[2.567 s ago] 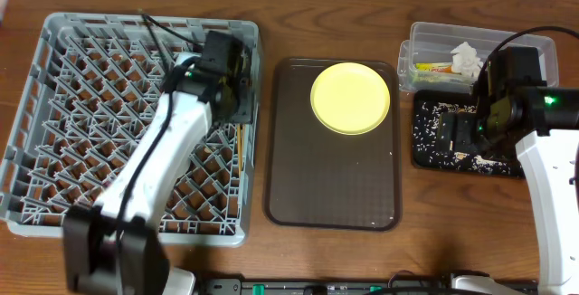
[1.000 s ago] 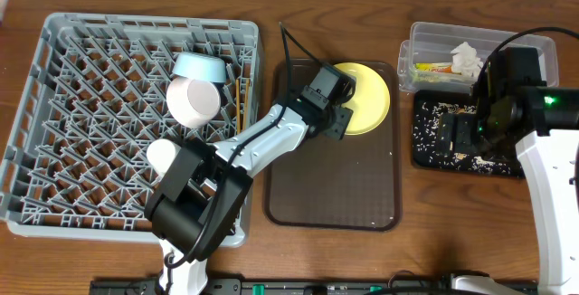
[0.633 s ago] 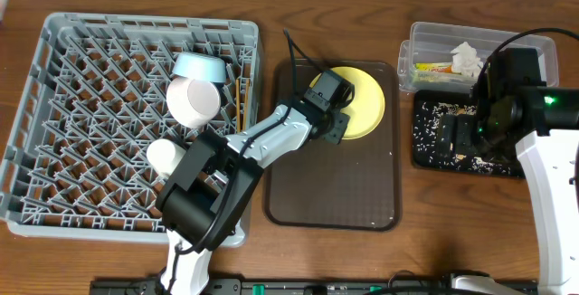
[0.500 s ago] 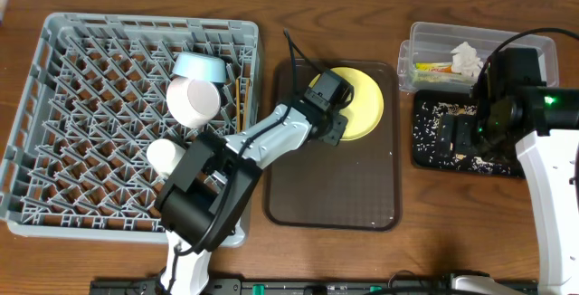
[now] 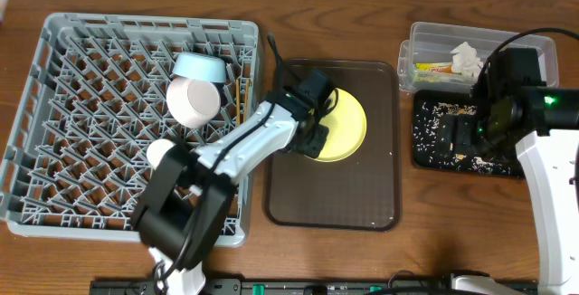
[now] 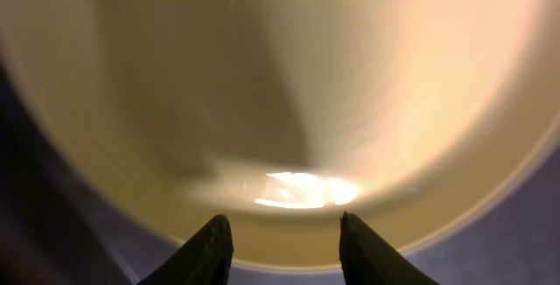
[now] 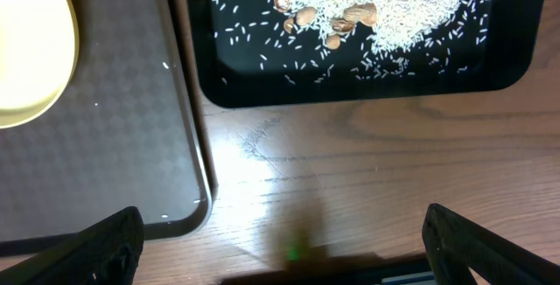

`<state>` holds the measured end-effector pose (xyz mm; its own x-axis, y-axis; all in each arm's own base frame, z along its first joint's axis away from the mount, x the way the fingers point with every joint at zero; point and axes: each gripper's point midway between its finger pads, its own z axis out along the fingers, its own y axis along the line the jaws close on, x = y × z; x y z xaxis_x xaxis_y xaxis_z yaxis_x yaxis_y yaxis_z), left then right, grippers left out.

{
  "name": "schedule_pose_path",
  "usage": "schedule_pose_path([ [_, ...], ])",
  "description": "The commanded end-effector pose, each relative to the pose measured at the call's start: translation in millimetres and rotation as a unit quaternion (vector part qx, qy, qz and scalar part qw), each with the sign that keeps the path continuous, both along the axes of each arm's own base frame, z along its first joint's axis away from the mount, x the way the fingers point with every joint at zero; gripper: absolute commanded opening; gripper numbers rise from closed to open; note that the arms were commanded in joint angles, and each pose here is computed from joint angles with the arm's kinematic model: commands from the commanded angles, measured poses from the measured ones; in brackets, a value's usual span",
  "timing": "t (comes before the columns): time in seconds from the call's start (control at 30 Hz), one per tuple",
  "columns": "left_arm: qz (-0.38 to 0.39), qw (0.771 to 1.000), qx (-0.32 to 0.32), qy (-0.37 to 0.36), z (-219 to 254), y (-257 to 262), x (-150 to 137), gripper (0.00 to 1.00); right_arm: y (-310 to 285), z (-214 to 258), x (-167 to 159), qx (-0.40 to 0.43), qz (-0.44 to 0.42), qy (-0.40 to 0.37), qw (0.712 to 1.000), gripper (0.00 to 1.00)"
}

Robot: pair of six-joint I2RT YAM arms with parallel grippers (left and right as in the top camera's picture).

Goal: Sort waste into correct bins and load items into the dishwasher
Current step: 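Lift and tilt the yellow plate up off the brown tray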

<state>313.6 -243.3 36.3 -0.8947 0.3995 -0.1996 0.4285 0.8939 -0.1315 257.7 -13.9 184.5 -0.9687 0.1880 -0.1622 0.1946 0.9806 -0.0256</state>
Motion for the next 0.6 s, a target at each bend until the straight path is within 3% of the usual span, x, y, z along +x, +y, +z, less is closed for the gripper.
schedule_pose_path([
  [0.0, 0.000, 0.998, -0.028, -0.047, 37.0, -2.7, 8.8, 0.44, -1.9, 2.6, 2.3, -0.006, 0.005, -0.005, 1.000, 0.99],
  [0.07, -0.003, 0.996, -0.052, -0.071, 54.3, -10.1, 12.6, 0.45, -1.9, 2.6, 2.3, -0.006, 0.005, -0.005, 1.000, 0.99],
  [0.23, -0.020, 0.989, -0.091, -0.118, 76.4, -34.7, 20.3, 0.56, -1.9, 2.5, 2.4, -0.006, 0.005, -0.005, 1.000, 0.99],
  [0.57, -0.078, 0.982, -0.106, -0.133, 44.3, -95.3, 8.2, 0.56, -1.8, 2.5, 2.3, -0.005, 0.005, -0.005, 1.000, 0.99],
])
